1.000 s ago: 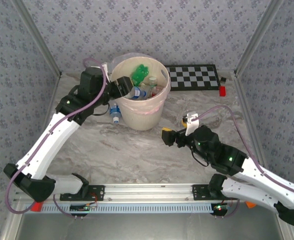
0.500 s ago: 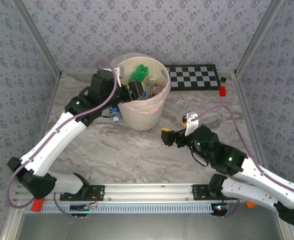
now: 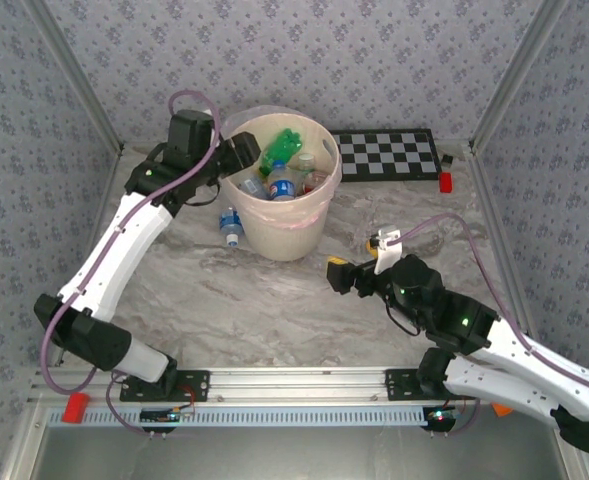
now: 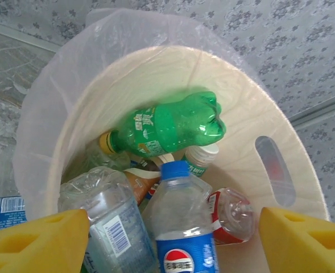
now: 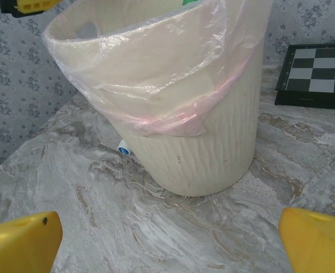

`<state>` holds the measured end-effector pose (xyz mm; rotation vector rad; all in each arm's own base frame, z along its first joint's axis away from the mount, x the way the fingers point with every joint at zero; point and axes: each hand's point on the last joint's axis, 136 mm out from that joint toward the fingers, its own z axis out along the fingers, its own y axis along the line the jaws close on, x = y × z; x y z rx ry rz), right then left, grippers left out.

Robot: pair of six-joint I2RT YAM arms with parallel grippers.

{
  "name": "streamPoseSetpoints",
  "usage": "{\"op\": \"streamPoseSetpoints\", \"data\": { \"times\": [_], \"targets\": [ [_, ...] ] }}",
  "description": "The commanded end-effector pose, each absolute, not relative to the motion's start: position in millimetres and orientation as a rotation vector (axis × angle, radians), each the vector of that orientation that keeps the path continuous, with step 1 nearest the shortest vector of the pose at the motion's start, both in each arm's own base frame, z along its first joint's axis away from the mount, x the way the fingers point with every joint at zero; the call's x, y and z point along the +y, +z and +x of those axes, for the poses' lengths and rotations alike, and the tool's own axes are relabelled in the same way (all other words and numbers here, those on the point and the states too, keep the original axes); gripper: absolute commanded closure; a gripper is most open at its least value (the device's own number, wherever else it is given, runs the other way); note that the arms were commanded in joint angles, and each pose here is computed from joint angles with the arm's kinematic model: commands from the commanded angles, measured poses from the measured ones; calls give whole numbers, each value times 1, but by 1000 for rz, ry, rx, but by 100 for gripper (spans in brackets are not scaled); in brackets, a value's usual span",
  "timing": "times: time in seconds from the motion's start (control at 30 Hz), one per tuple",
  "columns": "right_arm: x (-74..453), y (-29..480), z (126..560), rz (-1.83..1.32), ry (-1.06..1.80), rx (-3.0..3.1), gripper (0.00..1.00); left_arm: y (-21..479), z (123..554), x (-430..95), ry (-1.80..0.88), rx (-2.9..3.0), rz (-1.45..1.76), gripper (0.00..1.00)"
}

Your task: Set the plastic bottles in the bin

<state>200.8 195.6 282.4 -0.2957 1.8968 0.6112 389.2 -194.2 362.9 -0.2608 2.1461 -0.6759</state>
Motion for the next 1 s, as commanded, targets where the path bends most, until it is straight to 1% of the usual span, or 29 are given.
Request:
{"op": "streamPoseSetpoints", "data": {
  "times": [0.0, 0.13, 0.27, 0.37, 0.53, 0.7, 0.9, 0.97],
  "targets": [
    [189, 280, 201, -278, 582, 1897, 0, 398, 372, -185, -694, 2063, -232, 19],
    [189, 279, 201, -283, 578, 1898, 0, 406, 355, -162, -631, 2004, -258, 11],
    [188, 281, 201, -289, 570, 1891, 0, 401, 338, -130, -552, 1970, -308, 9],
    [187, 284, 202, -289, 568, 1883, 0, 384, 328, -106, -529, 1969, -377, 8],
    [187, 287, 201, -291, 571, 1876, 0, 327, 316, -72, -480, 2017, -512, 7],
    [187, 285, 201, -291, 566, 1882, 0, 260, 313, -73, -574, 2083, -580, 12],
    [191, 290, 203, -300, 574, 1873, 0, 186, 324, -99, -696, 2184, -565, 24],
    [194, 291, 203, -308, 578, 1876, 0, 167, 330, -107, -730, 2215, -559, 26]
  ]
}}
